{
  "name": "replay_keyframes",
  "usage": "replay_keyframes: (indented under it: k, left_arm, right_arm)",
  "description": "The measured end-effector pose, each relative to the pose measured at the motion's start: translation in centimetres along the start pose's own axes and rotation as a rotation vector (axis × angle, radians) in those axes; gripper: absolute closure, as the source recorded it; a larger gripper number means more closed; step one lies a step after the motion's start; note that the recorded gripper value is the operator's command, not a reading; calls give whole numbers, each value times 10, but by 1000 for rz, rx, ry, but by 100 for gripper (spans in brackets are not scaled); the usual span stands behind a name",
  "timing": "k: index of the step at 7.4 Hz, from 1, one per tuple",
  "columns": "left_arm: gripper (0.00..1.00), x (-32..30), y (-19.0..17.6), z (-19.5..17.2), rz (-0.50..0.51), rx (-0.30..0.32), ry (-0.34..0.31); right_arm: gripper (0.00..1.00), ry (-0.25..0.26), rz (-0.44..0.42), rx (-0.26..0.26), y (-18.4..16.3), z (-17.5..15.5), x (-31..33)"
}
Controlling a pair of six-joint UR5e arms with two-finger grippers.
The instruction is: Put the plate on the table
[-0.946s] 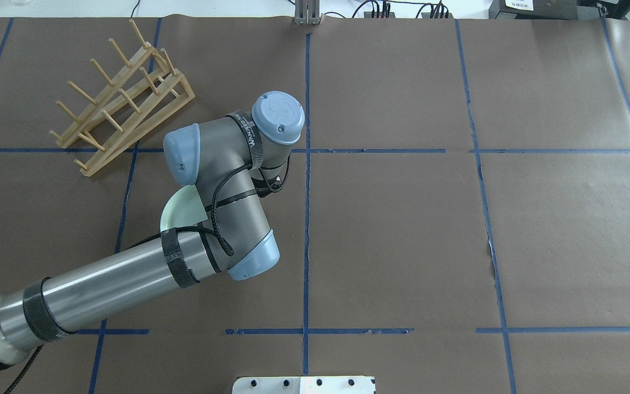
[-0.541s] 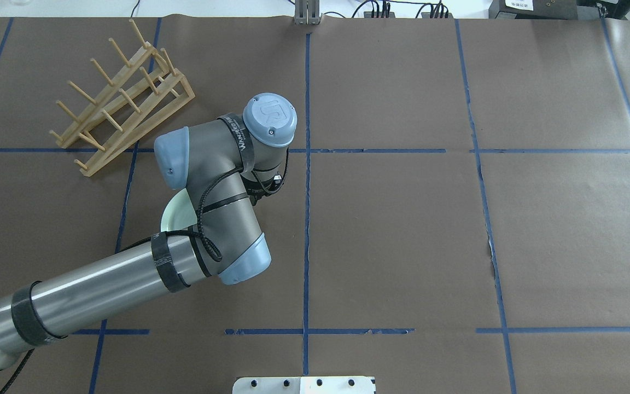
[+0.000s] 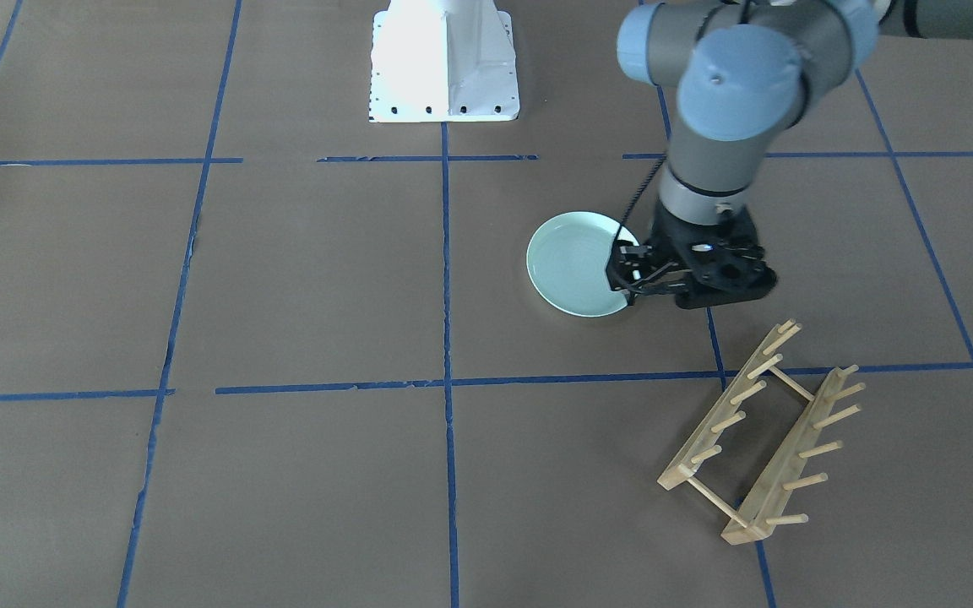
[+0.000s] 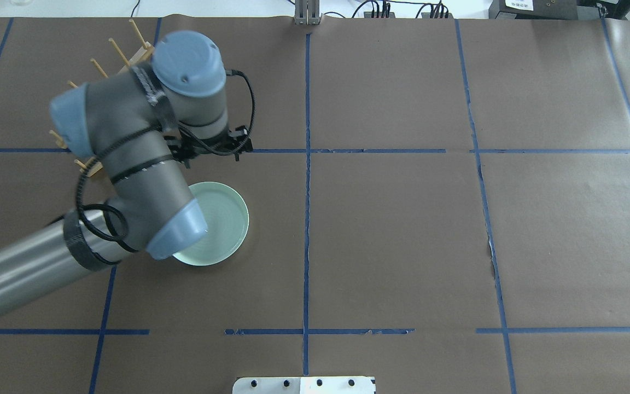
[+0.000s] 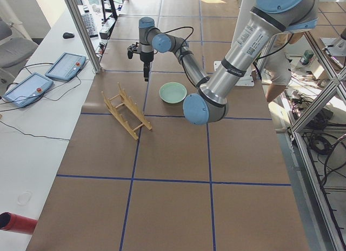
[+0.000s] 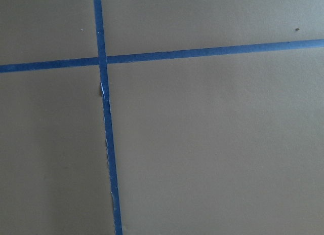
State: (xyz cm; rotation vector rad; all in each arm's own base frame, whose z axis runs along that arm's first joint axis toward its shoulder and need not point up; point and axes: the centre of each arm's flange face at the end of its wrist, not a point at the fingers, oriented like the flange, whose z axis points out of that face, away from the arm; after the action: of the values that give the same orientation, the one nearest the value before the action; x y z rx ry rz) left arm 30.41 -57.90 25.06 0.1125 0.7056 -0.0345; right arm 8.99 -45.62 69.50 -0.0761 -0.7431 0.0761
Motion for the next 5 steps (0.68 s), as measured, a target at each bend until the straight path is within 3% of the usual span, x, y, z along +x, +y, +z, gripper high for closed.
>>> replay_keyframes:
  k: [2,4,5]
  left_arm:
    - [0,-181,-28,-8,244,-22,-14]
    - [0,-348,-7,-2,324,-44,-26]
    - [0,-417,27,13,321,-50,13]
  right_arm:
    - [0,0,0,0,0,0,0]
    - [0,0,0,0,0,0,0]
    - [0,0,1,-1,0,0,0]
